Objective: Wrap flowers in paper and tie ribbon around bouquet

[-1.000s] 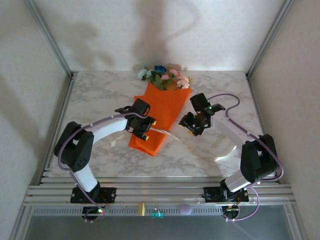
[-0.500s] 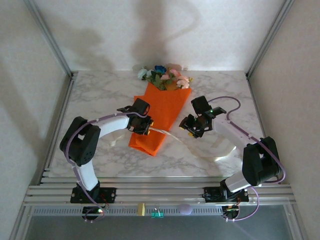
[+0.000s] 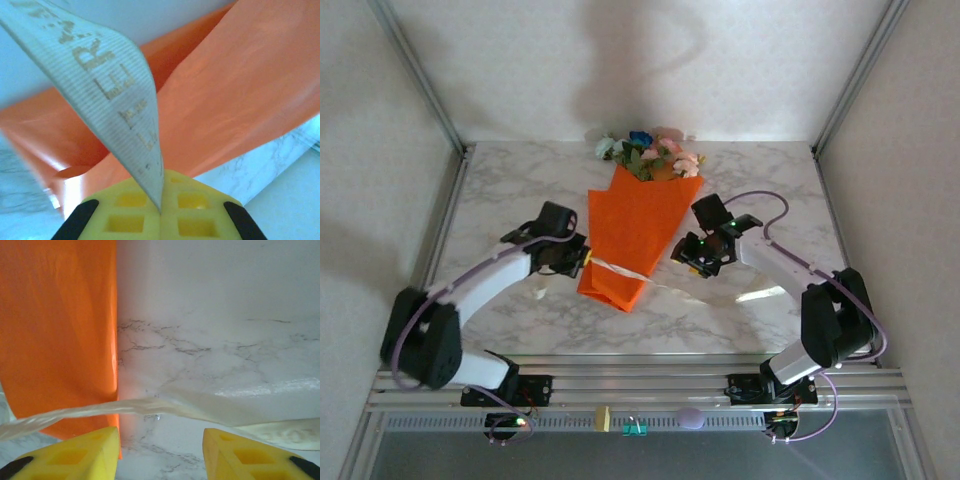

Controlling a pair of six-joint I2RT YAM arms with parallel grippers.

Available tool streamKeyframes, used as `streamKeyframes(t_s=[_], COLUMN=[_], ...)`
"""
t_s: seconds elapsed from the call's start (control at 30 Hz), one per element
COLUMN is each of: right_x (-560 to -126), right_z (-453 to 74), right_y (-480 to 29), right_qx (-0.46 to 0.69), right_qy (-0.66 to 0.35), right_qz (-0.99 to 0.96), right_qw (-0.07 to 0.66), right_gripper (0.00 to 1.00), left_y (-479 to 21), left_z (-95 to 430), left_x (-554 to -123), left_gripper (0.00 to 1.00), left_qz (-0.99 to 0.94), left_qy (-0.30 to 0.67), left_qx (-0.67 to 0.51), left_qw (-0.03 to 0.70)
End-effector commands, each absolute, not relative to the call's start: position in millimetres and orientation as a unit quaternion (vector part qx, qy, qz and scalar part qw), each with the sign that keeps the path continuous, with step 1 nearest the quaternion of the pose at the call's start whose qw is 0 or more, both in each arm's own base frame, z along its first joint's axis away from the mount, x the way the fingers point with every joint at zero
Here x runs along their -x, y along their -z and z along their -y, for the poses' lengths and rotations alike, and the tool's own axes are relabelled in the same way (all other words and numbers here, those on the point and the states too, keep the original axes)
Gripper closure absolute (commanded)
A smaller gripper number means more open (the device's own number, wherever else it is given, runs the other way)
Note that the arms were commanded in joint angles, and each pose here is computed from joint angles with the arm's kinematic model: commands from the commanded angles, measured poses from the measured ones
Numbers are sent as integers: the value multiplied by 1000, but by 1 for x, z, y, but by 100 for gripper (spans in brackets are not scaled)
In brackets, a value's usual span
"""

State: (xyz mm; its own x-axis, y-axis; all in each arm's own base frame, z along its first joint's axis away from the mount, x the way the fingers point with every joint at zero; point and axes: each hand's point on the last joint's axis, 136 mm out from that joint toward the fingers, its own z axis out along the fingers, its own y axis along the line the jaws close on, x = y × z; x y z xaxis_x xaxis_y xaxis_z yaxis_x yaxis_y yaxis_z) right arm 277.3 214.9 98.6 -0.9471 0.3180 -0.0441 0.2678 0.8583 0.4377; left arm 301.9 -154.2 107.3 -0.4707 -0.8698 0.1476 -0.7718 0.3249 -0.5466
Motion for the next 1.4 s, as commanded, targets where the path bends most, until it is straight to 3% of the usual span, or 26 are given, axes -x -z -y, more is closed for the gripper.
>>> streamKeyframes(t_s=[0.0,0.2,0.37,0.47,0.6,0.8,1.17,1.37], right_x=[-282,-277,-261,-254,-244,-242,-219,-219], right_z=[-233,-289,-352,-379,-413,-423,-452,-465], right_y=[-103,-106,-103,-95,-82,-59,-57,-50], right_qx=[-109,-30,97,171,280,347,432,448], right_qy=[-211,-222,-205,-151,-102,-41,-17,-22], right_qz=[-970,-973,-972,-970,-945,-926,-883,-878], right_qw=[58,56,63,87,131,145,183,171], right_gripper=[52,52,52,51,42,36,38,49], left_y=[-72,-38,-27,-17,-15,-22,-4,1], left_z=[141,106,90,91,92,87,77,69], left_x=[-239,-165,-150,-159,-188,-213,-210,-212], left_gripper=[100,100,100,100,93,93,95,96], left_qz=[-850,-885,-869,-849,-821,-818,-798,-797], left_qy=[226,136,133,154,185,184,194,184], left_qx=[476,445,476,504,537,542,568,574], left_qw=[17,-16,3,20,51,62,49,44])
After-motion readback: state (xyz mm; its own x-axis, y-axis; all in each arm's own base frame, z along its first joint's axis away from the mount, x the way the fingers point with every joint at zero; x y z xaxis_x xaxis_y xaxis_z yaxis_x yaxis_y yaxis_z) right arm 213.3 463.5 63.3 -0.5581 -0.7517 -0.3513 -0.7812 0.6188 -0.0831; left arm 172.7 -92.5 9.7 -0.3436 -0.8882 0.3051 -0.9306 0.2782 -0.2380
